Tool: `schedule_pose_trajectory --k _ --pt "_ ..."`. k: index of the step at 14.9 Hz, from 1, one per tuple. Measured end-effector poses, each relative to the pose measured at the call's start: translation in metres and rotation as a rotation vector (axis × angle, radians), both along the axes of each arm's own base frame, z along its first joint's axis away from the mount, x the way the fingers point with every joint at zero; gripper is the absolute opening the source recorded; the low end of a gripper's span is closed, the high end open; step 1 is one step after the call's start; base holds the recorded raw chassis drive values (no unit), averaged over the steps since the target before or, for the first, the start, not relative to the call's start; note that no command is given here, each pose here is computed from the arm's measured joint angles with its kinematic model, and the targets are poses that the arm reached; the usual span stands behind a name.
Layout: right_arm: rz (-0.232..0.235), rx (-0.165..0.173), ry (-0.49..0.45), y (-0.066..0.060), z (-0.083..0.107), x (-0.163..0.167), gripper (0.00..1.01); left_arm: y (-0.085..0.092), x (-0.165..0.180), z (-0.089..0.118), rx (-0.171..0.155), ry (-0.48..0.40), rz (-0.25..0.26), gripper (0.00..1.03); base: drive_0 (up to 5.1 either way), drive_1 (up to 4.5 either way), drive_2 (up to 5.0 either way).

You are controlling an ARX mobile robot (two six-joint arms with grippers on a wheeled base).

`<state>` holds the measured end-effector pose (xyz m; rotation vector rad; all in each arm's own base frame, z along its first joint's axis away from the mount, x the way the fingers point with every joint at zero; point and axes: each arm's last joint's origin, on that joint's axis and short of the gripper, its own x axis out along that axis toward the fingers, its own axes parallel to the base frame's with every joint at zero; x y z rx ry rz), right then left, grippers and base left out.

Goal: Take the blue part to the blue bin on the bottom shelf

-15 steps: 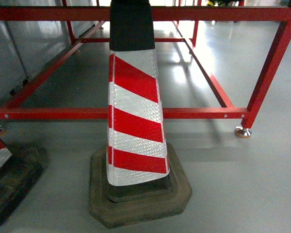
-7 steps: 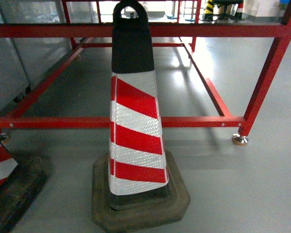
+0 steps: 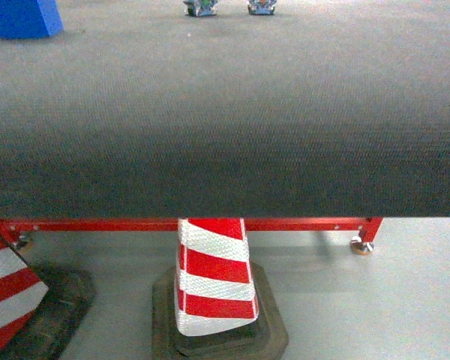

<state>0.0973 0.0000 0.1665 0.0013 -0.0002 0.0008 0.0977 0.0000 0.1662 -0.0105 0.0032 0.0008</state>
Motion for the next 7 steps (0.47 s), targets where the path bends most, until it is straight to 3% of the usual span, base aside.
schedule_pose_trajectory --k 7 --pt "0.0 0.001 0.0 0.0 0.0 0.0 0.98 0.0 0.0 0.0 0.0 0.0 0.0 0.98 0.0 0.0 0.0"
